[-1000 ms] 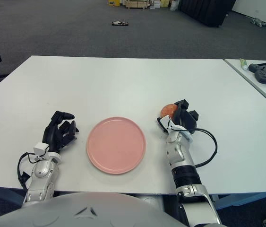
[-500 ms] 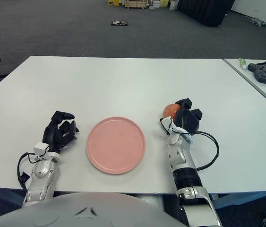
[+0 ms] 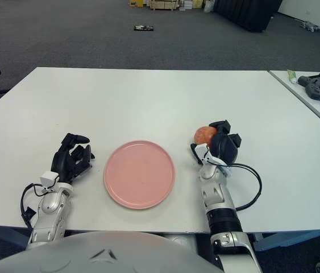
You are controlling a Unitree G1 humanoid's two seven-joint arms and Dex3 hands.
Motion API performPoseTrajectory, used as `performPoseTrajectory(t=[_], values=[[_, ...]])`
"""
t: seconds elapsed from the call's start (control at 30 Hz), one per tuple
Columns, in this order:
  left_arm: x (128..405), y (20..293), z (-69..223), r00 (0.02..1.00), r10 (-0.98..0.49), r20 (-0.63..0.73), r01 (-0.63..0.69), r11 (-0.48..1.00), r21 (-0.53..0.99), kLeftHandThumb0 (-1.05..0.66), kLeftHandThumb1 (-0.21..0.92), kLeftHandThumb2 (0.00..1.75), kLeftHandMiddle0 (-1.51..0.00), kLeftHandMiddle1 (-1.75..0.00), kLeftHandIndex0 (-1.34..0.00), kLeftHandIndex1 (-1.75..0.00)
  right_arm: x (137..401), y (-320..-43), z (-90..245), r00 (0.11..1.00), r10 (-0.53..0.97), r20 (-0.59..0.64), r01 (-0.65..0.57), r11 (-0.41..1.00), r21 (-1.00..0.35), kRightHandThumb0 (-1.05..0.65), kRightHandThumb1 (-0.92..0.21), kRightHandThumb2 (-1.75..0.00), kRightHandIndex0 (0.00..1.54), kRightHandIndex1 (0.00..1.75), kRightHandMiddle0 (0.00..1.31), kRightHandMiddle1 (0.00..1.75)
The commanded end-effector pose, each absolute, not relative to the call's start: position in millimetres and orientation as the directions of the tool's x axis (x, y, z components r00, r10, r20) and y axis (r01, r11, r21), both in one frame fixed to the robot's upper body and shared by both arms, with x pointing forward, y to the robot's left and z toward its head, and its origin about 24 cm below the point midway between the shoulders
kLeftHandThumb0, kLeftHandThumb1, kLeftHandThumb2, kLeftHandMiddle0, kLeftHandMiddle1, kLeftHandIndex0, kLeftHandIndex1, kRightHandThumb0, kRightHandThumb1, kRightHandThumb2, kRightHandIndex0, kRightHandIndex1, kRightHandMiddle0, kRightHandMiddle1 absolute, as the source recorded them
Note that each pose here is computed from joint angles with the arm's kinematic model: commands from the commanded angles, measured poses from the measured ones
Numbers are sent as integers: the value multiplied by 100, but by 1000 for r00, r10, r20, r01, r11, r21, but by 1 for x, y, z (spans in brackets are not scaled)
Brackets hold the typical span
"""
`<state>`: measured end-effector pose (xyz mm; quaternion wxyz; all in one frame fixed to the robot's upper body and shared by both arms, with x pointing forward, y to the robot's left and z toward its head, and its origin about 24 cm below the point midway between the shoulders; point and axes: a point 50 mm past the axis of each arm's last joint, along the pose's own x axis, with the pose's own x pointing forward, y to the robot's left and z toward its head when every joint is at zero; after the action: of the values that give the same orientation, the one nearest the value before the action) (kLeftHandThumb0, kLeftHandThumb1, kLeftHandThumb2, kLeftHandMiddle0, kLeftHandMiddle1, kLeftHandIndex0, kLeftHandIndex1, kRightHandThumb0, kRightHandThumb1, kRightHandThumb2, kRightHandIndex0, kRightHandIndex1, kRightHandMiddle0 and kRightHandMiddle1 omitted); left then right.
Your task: Put the apple into the plate.
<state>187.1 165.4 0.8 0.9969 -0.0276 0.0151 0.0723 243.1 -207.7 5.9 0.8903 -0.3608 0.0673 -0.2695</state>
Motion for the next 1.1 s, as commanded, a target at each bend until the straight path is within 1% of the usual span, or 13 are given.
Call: performPoseTrajectory(t=[0.0,0.2,0.37,0.6,0.8,1.07], values=[[191,166,3,989,145,-29,-147,988,-56,-39,65,91,-65,-175,-36,-175,245,-207,24,829,-533,169,507,590,-628,0,1,-168,89,168,62,175],[191,166,2,989,144,-27,-146,987,-61,-39,65,91,-65,-175,-36,-175,241,-199,37,823,-524,220,533,579,-617,0,6,-172,92,167,66,175],[191,166,3,990,141,-24,-142,988,-59,-39,64,91,-64,-175,-36,-175,233,-189,54,823,-503,264,555,616,-559,0,7,-173,93,167,66,175],[191,165,2,990,140,-24,-141,989,-52,-39,64,91,-63,-175,-37,-175,225,-179,67,837,-464,290,546,684,-484,0,1,-167,89,168,62,175],[191,165,2,990,137,-18,-138,989,-54,-39,64,91,-64,-175,-37,-175,220,-167,76,871,-381,309,485,762,-428,0,-1,-166,86,170,60,175],[191,164,1,990,140,-18,-141,988,-58,-39,64,92,-65,-175,-37,-175,213,-148,84,916,-192,353,337,845,-414,0,-2,-165,85,171,60,175]])
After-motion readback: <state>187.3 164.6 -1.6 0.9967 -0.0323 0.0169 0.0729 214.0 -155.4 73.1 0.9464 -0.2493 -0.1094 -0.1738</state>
